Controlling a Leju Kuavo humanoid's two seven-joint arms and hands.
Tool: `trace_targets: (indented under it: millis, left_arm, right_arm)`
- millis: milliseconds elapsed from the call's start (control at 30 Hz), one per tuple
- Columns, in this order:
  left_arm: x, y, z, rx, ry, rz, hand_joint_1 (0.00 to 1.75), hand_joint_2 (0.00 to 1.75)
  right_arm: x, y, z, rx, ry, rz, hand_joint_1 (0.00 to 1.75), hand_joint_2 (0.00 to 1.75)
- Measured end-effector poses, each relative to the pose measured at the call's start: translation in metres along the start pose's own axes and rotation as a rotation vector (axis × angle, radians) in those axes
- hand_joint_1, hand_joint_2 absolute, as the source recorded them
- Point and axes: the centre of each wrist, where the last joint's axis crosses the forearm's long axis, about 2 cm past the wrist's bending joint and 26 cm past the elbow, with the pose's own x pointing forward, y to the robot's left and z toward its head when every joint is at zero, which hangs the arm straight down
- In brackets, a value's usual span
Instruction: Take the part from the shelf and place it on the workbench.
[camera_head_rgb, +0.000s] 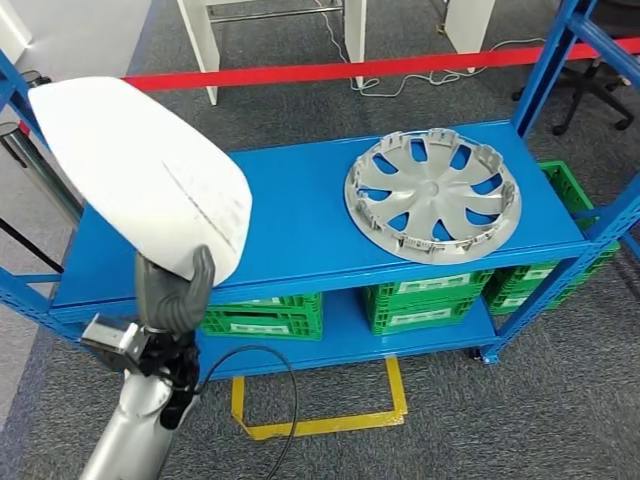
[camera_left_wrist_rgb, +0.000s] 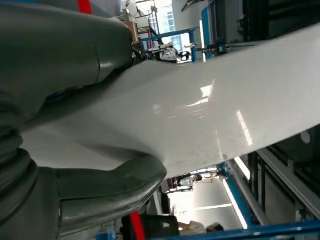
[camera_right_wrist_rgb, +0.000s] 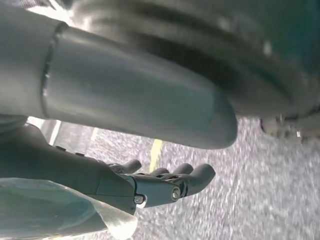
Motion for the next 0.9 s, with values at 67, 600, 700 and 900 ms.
trace_targets:
  millis: [67,600,700,900]
  left_arm:
    - [0.009,0.001,0.012,0.002,-0.013,0.023,1.75,1.75]
    - [0.036,0.002,0.032,-0.007,-0.04,0.154,1.75,1.75]
    - [0.036,0.003,0.036,-0.01,-0.026,0.157,1.75,1.75]
    - [0.036,0.004,0.038,-0.011,-0.022,0.158,1.75,1.75]
  right_arm:
    - [0.0,0.0,0.0,-0.022,-0.022,-0.01,0.0,0.0]
    - [0.003,-0.003,0.001,-0.249,-0.246,-0.029,0.0,0.0]
    - [0.002,-0.004,0.001,-0.295,-0.289,-0.066,0.0,0.0]
    - [0.002,-0.004,0.001,-0.305,-0.295,-0.086,0.0,0.0]
